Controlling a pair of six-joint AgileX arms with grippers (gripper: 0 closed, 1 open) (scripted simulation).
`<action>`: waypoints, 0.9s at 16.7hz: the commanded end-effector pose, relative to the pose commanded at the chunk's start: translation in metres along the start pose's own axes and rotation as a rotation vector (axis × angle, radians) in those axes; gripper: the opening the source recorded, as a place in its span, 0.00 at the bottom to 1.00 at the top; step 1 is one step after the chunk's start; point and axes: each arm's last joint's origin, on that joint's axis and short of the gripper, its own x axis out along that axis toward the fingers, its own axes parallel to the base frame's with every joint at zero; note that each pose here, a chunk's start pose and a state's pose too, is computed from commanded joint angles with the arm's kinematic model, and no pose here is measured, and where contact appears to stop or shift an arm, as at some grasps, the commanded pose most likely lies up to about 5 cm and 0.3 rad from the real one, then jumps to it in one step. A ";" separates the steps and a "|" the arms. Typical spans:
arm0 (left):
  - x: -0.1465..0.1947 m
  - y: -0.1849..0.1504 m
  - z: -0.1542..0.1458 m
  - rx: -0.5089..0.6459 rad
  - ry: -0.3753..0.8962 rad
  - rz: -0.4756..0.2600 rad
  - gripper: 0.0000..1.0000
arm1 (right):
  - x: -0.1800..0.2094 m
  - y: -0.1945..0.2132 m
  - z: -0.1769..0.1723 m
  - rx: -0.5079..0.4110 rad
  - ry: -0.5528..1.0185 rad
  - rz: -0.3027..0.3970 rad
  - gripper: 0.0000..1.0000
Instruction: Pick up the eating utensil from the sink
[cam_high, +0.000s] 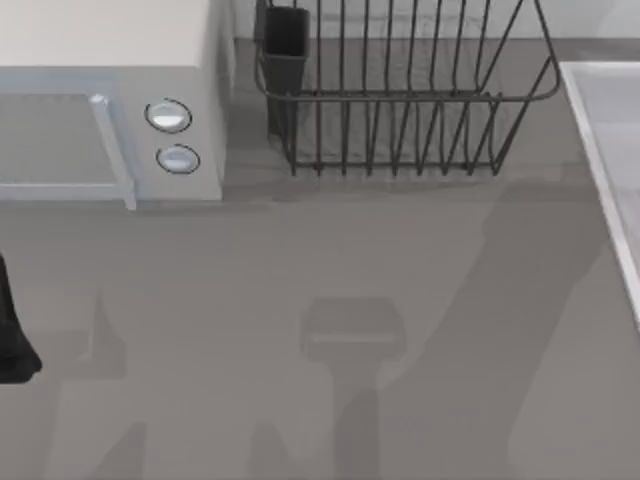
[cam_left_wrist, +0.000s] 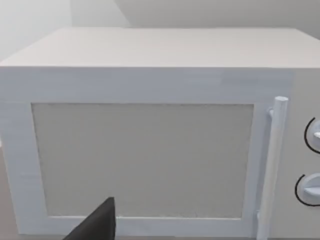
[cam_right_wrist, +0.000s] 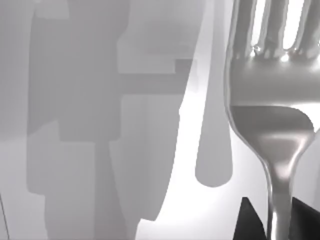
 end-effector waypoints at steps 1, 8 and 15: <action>0.000 0.000 0.000 0.000 0.000 0.000 1.00 | -0.014 0.001 -0.001 0.000 -0.005 -0.001 0.00; 0.000 0.000 0.000 0.000 0.000 0.000 1.00 | -0.033 0.003 -0.003 0.000 -0.016 -0.004 0.00; 0.000 0.000 0.000 0.000 0.000 0.000 1.00 | -0.083 0.128 -0.047 -0.004 0.004 0.001 0.00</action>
